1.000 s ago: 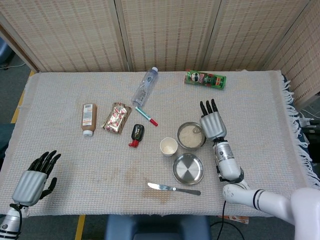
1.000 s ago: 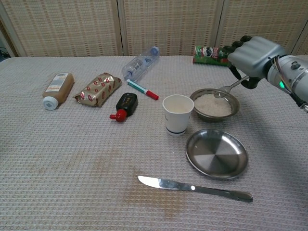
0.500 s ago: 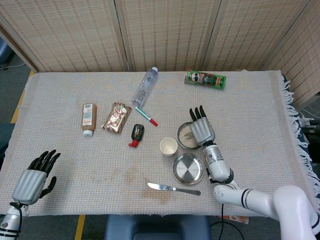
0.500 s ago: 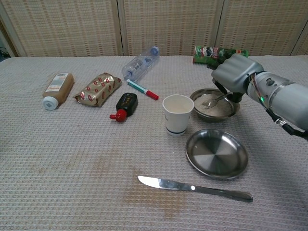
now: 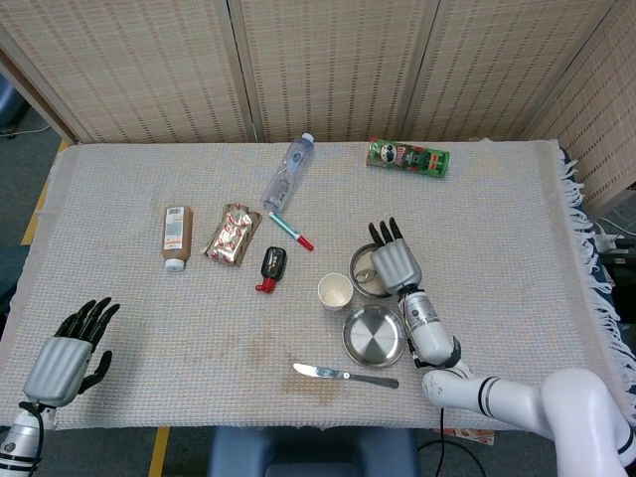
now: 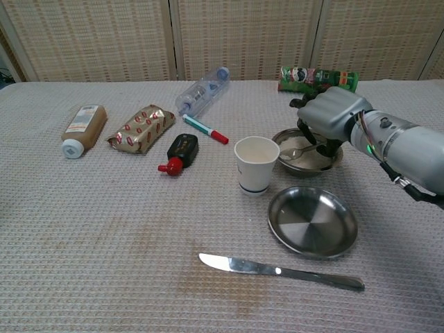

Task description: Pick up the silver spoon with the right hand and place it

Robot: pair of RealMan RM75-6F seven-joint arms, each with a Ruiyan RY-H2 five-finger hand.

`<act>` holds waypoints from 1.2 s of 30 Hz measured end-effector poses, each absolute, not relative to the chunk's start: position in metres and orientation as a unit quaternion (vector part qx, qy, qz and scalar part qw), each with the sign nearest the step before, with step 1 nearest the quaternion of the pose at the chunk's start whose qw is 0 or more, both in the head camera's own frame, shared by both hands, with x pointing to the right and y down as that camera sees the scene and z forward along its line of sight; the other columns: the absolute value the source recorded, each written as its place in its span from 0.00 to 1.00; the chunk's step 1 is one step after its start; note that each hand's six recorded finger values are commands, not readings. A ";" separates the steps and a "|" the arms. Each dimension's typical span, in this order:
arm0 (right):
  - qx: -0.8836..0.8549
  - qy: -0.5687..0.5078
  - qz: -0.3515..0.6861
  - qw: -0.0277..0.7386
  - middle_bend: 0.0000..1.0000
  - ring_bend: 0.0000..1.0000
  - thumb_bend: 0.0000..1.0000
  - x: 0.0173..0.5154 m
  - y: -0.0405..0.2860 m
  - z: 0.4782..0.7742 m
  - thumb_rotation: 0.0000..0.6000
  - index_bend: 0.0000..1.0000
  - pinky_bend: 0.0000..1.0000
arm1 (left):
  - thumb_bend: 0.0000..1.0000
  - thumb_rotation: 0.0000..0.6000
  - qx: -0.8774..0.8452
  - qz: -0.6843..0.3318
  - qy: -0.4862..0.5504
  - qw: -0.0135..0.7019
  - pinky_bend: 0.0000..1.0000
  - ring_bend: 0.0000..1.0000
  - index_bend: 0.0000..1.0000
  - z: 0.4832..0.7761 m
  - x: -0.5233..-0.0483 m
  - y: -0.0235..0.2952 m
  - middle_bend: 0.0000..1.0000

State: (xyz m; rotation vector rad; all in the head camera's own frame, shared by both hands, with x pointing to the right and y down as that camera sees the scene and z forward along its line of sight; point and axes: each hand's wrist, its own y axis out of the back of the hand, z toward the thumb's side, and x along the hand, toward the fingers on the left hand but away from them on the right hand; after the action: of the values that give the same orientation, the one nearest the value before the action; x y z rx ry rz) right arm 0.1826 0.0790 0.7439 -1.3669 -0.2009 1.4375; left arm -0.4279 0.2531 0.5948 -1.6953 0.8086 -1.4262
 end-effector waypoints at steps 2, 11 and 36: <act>-0.579 -0.090 0.604 0.540 0.00 0.00 0.35 0.183 0.079 0.743 1.00 0.61 0.00 | 0.51 1.00 -0.664 -0.559 0.317 0.382 0.18 0.00 0.00 0.595 -0.428 0.253 0.00; -0.601 -0.131 0.602 0.510 0.00 0.00 0.35 0.199 0.074 0.732 1.00 0.61 0.00 | 0.51 1.00 -0.664 -0.560 0.315 0.383 0.18 0.00 0.00 0.596 -0.427 0.254 0.00; -0.621 -0.151 0.531 0.557 0.00 0.00 0.35 0.144 0.068 0.682 1.00 0.61 0.00 | 0.51 1.00 -0.666 -0.559 0.312 0.384 0.18 0.00 0.00 0.596 -0.424 0.255 0.00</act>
State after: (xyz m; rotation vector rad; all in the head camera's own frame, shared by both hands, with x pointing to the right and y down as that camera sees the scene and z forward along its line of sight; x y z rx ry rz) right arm 0.1436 0.0679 0.6819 -1.4649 -0.3563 1.2529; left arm -0.4244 0.2551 0.5961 -1.6964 0.7947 -1.4249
